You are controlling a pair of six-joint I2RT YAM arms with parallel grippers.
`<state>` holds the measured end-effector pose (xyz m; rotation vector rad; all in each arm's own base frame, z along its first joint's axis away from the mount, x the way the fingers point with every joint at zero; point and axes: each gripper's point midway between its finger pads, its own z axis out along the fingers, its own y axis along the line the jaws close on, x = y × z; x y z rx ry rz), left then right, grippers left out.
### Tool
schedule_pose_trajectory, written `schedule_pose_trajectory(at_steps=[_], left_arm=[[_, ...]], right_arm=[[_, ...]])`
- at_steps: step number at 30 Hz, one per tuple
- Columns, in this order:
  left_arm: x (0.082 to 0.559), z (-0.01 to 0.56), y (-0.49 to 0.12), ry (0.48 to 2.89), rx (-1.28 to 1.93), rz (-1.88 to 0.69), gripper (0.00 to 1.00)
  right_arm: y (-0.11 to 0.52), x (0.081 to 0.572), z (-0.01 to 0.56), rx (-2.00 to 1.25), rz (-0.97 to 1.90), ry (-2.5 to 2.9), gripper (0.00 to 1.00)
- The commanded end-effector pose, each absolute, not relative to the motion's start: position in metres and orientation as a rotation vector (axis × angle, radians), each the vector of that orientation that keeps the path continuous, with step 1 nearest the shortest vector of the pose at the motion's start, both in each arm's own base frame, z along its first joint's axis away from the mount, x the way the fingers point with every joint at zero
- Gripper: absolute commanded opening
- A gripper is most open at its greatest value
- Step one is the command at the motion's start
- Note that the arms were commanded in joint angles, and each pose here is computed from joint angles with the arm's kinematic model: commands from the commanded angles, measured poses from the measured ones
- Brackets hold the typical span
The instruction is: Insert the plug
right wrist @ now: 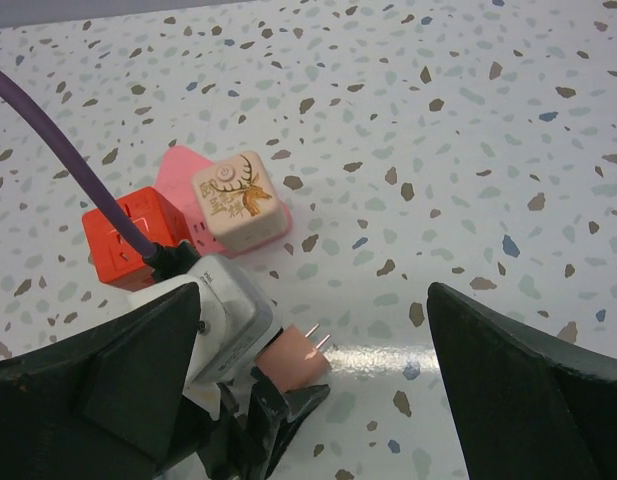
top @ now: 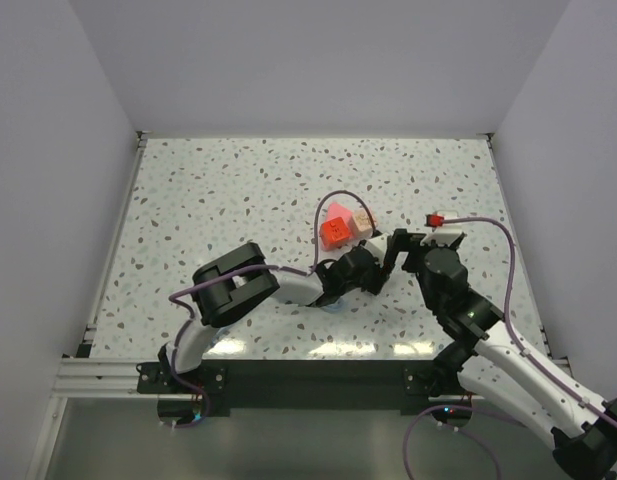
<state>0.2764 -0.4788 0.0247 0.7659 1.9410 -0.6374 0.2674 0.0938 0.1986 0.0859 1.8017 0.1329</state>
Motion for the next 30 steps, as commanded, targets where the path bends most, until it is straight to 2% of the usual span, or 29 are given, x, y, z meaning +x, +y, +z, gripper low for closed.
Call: schedule_pose_trajectory(at_steps=[1,2,4,5,7,12,13,20,24,30], left_arm=[[0.274,0.013,-0.48,1.975,0.79,-0.635,0.56],[0.274,0.012,-0.479,1.978,0.789,-0.632,0.43],[0.276,0.011,-0.473,1.988,0.777,-0.619,0.28],[0.277,0.012,-0.471,1.99,0.773,-0.616,0.14],[0.28,0.014,-0.458,2.004,0.739,-0.591,0.01],[0.286,0.025,-0.417,2.044,0.622,-0.594,0.0],[0.287,0.043,-0.412,2.023,0.583,-0.623,0.0],[0.292,0.078,-0.356,2.03,0.39,-0.719,0.0],[0.3,0.128,-0.344,1.956,0.272,-0.815,0.0],[0.313,0.196,-0.326,1.847,-0.016,-0.865,0.0]], right_arm=[[0.092,0.266,0.205,0.114,0.152,1.772,0.99],[0.092,0.265,0.204,0.113,0.151,1.775,0.99],[0.091,0.265,0.206,0.117,0.153,1.77,0.99],[0.091,0.265,0.205,0.116,0.154,1.772,0.99],[0.092,0.265,0.205,0.115,0.152,1.775,0.99],[0.092,0.267,0.203,0.11,0.139,1.78,0.99],[0.092,0.267,0.205,0.111,0.141,1.775,0.99],[0.095,0.267,0.221,0.107,0.18,1.737,0.99],[0.105,0.27,0.225,0.089,0.229,1.723,0.99],[0.155,0.278,0.228,0.029,0.471,1.717,0.91]])
